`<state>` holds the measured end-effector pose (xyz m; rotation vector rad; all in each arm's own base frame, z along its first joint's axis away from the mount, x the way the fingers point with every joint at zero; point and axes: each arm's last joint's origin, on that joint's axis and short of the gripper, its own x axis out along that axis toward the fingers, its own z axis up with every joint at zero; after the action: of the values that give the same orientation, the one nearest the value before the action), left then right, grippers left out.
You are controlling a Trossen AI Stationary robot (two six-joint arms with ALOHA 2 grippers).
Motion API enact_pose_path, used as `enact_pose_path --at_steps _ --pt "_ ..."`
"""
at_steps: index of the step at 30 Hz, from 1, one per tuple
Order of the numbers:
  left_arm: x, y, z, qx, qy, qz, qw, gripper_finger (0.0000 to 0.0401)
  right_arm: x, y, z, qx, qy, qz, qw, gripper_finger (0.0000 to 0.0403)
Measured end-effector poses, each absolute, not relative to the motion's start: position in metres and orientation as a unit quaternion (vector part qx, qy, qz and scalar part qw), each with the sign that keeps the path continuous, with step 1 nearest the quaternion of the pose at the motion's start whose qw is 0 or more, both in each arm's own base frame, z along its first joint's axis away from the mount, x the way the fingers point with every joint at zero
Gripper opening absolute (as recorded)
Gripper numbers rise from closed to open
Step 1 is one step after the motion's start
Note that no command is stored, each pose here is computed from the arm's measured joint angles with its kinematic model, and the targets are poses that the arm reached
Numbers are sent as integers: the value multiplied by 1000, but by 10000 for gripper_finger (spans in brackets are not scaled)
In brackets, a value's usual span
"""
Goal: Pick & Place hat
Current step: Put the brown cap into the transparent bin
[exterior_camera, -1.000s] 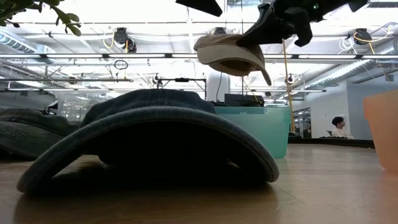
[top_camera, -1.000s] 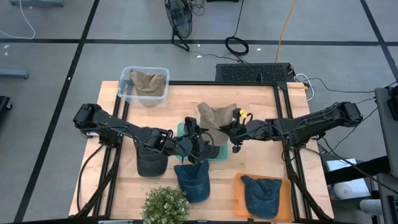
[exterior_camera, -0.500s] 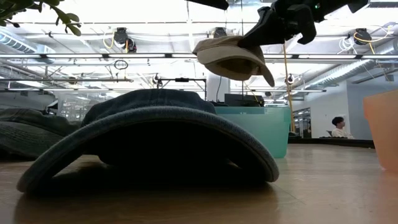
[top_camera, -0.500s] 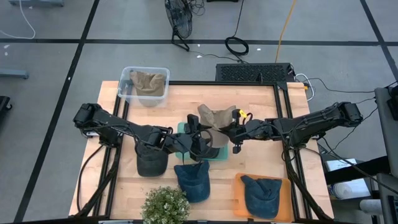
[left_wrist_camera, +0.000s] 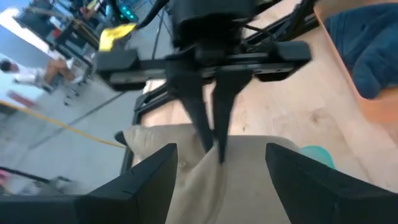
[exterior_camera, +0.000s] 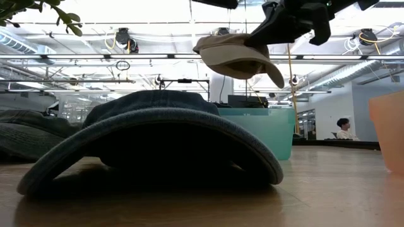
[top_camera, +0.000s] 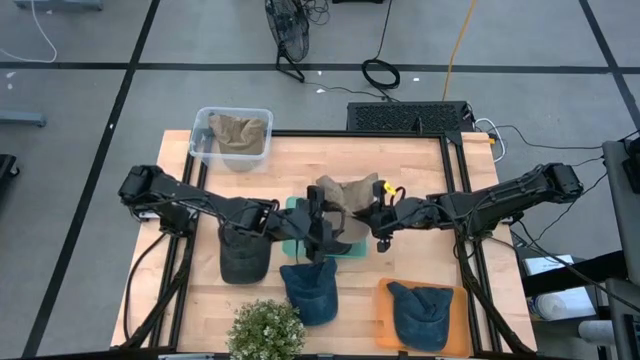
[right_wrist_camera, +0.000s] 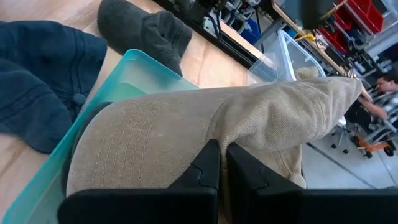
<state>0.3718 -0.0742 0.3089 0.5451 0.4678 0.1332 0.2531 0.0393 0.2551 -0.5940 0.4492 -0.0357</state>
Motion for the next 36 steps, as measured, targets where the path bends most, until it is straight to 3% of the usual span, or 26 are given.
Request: enact_pose_path --at_steps 19,24,36 --pt "378 -70 289 273 273 36 922 257 258 43 257 -286 188 29 939 0" --pt "374 -71 287 275 298 66 912 257 260 46 253 -282 188 61 939 0" --pt "344 -132 295 328 322 33 888 257 255 43 246 -288 234 62 926 0"
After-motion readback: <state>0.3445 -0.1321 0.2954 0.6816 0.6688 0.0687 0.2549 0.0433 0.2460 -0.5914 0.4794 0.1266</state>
